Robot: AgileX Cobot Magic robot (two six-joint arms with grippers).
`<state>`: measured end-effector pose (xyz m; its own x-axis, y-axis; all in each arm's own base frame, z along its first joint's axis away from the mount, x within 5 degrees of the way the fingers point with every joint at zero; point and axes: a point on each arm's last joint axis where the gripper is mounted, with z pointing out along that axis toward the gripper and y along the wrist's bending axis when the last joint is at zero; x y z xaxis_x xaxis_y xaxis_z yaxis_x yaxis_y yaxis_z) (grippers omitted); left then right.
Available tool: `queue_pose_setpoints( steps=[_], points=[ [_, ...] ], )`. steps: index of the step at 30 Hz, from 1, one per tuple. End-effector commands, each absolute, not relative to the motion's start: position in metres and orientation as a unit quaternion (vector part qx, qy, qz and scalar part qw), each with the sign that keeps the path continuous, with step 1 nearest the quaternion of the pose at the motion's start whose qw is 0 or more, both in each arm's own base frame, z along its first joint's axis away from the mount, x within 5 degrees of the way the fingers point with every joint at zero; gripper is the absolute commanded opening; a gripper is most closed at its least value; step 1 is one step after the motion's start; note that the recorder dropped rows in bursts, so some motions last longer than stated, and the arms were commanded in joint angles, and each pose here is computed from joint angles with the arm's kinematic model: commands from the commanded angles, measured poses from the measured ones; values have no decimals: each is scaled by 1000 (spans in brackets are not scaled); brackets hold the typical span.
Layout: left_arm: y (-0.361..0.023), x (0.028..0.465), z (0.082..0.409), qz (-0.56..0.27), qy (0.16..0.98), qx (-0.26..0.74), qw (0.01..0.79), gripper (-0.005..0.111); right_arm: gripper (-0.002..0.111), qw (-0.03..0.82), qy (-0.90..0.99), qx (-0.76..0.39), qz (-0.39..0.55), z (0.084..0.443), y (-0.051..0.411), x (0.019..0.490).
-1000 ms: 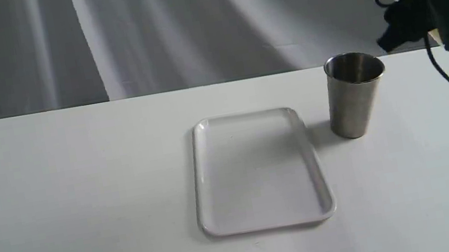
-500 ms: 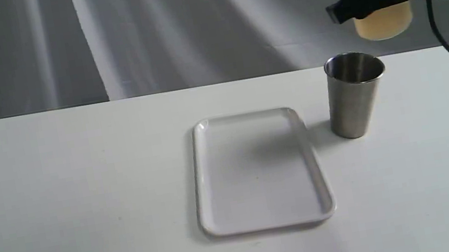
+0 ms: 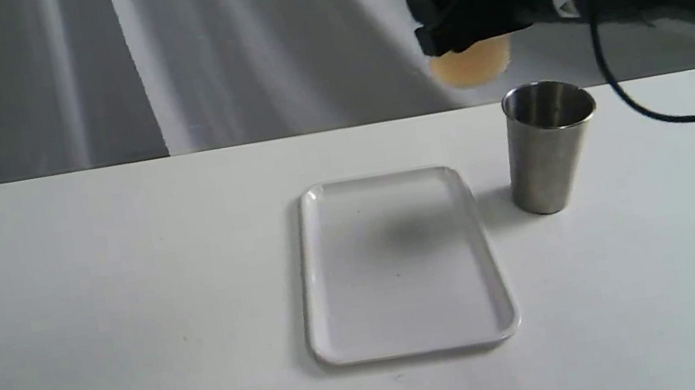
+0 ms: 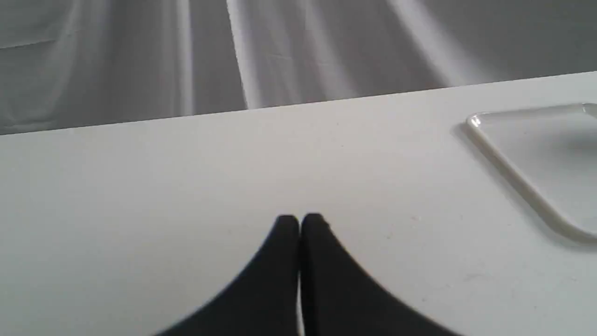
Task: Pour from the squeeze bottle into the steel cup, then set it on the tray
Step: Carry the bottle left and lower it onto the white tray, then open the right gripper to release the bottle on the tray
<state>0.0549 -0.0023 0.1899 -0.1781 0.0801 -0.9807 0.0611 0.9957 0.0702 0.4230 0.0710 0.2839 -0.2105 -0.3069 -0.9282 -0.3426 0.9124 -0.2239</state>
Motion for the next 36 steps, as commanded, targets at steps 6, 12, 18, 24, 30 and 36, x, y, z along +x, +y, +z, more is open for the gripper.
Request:
queue_pose_setpoints(
  steps=[6, 12, 18, 24, 30, 36],
  points=[
    [-3, 55, 189, 4, 766, 46, 641, 0, 0, 581, 766, -259, 99, 239, 118, 433],
    [-3, 55, 189, 5, 766, 47, 641, 0, 0, 551, 783, -267, 114, 207, 134, 436],
    [-3, 55, 189, 5, 766, 47, 641, 0, 0, 526, 799, -266, 117, 182, 139, 439],
    [-3, 55, 189, 4, 766, 46, 641, 0, 0, 511, 805, -283, 108, 162, 139, 441],
    [-3, 55, 189, 4, 766, 46, 641, 0, 0, 500, 814, -276, 110, 149, 139, 442],
    [-3, 55, 189, 5, 766, 47, 641, 0, 0, 496, 816, -274, 111, 145, 139, 442]
  ],
)
